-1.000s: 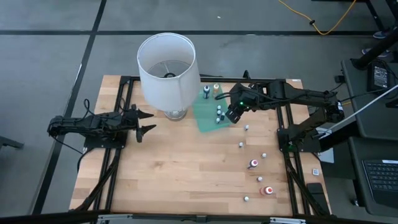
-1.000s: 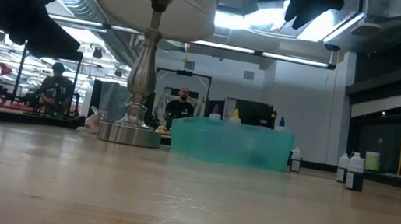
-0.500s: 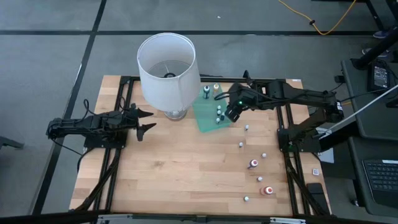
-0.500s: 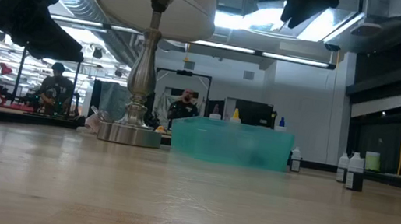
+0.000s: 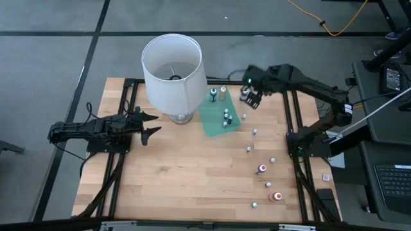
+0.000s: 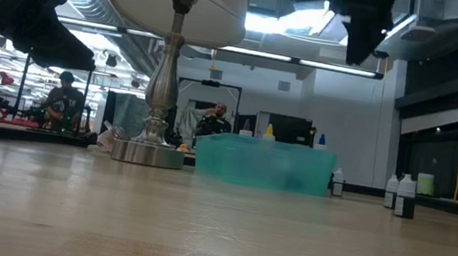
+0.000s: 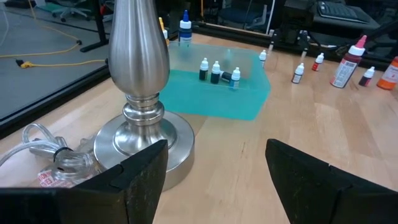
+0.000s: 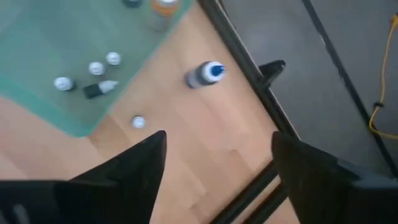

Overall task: Pick & Place food coloring
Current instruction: Put the large blue food coloring bottle into the green bin

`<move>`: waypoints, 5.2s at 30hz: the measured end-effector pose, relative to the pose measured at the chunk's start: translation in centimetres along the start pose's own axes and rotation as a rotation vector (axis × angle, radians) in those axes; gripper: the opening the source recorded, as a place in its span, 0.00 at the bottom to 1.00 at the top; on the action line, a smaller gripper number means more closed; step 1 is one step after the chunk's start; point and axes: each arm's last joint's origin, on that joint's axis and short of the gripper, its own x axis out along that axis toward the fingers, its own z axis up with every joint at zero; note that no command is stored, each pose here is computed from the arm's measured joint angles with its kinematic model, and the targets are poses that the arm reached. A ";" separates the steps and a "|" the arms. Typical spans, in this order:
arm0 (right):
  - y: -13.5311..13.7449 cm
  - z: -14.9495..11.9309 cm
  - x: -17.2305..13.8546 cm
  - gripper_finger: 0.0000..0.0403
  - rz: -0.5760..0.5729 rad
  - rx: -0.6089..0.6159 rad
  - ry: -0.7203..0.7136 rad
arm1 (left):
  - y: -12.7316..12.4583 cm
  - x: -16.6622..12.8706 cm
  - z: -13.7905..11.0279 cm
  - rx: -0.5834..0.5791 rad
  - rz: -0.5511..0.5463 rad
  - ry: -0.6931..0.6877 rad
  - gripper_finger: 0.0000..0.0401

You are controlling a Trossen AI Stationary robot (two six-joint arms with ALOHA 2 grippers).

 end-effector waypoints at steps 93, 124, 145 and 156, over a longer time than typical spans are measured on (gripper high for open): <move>-5.3 0.9 20.5 0.49 0.271 -0.093 0.034 | 0.0 0.0 0.0 -0.001 0.000 -0.004 0.67; -5.1 -0.5 17.9 0.32 0.292 -0.017 0.127 | 0.0 0.0 0.0 -0.001 0.000 -0.004 0.67; -2.5 3.8 8.9 0.32 0.327 -0.163 0.008 | 0.0 0.0 0.0 -0.002 0.000 -0.004 0.66; 1.0 7.6 9.7 0.32 0.354 -0.251 -0.025 | 0.0 0.0 0.0 -0.001 0.000 -0.004 0.66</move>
